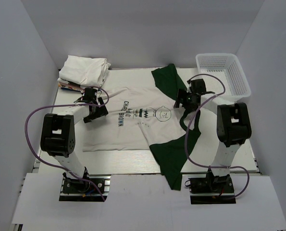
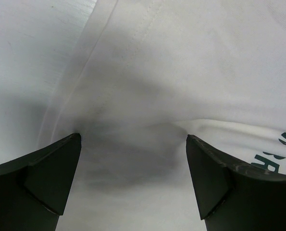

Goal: Fold and stack the t-shirts

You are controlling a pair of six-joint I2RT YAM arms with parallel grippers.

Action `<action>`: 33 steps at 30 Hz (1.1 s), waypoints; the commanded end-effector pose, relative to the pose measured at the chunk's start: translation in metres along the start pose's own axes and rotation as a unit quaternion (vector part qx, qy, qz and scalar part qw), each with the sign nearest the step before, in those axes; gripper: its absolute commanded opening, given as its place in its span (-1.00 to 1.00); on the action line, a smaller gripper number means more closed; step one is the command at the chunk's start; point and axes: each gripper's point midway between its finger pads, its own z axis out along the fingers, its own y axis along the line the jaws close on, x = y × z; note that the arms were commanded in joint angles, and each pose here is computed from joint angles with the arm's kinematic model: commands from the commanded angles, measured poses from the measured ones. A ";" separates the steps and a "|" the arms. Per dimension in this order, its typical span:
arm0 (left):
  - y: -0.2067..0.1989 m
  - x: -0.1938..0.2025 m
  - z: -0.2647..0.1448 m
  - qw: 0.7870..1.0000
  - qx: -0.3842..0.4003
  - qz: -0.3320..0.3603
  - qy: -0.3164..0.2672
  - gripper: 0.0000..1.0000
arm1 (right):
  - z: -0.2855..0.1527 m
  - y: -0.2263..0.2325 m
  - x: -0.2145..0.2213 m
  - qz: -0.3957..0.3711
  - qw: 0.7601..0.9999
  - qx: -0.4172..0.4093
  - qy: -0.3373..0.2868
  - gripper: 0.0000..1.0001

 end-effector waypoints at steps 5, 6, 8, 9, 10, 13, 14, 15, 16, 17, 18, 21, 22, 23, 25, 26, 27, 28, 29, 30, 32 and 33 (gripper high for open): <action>0.010 -0.010 -0.008 0.999 -0.022 0.003 -0.025 1.00 | 0.020 -0.050 -0.016 0.074 0.995 0.060 -0.012 0.81; 0.010 -0.010 -0.008 0.999 -0.022 0.003 -0.024 1.00 | 0.024 -0.055 -0.014 0.070 0.995 0.065 -0.007 0.81; 0.014 -0.007 -0.003 0.999 -0.035 0.002 -0.015 1.00 | 0.024 -0.063 -0.024 0.065 0.995 0.072 -0.012 0.81; 0.016 -0.010 -0.005 0.999 -0.043 0.002 -0.017 1.00 | 0.023 -0.067 -0.024 0.059 0.995 0.081 -0.011 0.81; 0.018 -0.012 -0.003 0.998 -0.052 0.002 -0.020 1.00 | 0.022 -0.068 -0.028 0.055 0.995 0.080 -0.015 0.81; 0.016 -0.013 -0.005 0.999 -0.050 -0.002 -0.017 1.00 | 0.008 -0.059 -0.036 0.023 0.997 0.065 -0.025 0.81; 0.008 -0.016 -0.008 0.999 -0.031 -0.004 -0.017 1.00 | 0.005 -0.049 -0.035 0.009 0.999 0.043 -0.022 0.81; 0.003 -0.021 -0.013 1.000 -0.015 -0.006 -0.026 1.00 | -0.010 -0.036 -0.051 -0.013 0.998 0.025 -0.051 0.81; -0.004 -0.029 -0.018 0.999 -0.001 -0.009 -0.036 1.00 | -0.015 -0.021 -0.051 -0.031 0.998 0.003 -0.054 0.81; -0.014 -0.036 -0.025 0.999 0.013 -0.006 -0.047 1.00 | -0.025 0.001 -0.054 -0.048 0.996 -0.030 -0.064 0.81; -0.019 -0.047 -0.037 0.997 0.027 -0.015 -0.064 1.00 | -0.030 0.013 -0.053 -0.066 0.995 -0.038 -0.063 0.81; -0.024 -0.052 -0.058 0.995 0.044 -0.055 -0.069 1.00 | -0.063 0.051 -0.051 -0.104 0.990 -0.053 -0.084 0.81; -0.021 -0.057 -0.075 0.993 0.043 -0.073 -0.081 1.00 | -0.076 0.059 -0.053 -0.108 0.988 -0.055 -0.097 0.81; -0.018 -0.059 -0.084 0.991 0.037 -0.092 -0.090 1.00 | -0.079 0.076 -0.038 -0.124 0.986 -0.060 -0.091 0.81; -0.017 -0.043 -0.092 0.987 0.044 -0.130 -0.080 1.00 | -0.102 0.081 -0.020 -0.108 0.989 -0.041 -0.094 0.81; -0.022 -0.039 -0.108 0.984 0.076 -0.141 -0.082 1.00 | -0.100 0.081 0.002 -0.111 0.991 -0.026 -0.076 0.81; -0.025 -0.035 -0.114 0.980 0.094 -0.153 -0.082 1.00 | -0.095 0.081 0.029 -0.106 0.993 -0.009 -0.055 0.81; -0.027 -0.016 -0.113 0.980 0.116 -0.150 -0.065 1.00 | -0.106 0.084 0.058 -0.098 0.995 -0.010 -0.034 0.81; -0.026 -0.009 -0.117 0.979 0.125 -0.149 -0.062 1.00 | -0.107 0.083 0.074 -0.091 0.996 -0.005 -0.020 0.81; -0.027 -0.007 -0.130 0.975 0.144 -0.154 -0.073 1.00 | -0.106 0.074 0.112 -0.080 0.997 0.011 0.013 0.81; -0.017 0.026 -0.128 0.977 0.140 -0.155 -0.039 1.00 | -0.119 0.073 0.144 -0.063 0.997 0.014 0.034 0.81; -0.015 0.036 -0.130 0.977 0.144 -0.153 -0.031 1.00 | -0.122 0.071 0.159 -0.042 0.998 0.025 0.045 0.81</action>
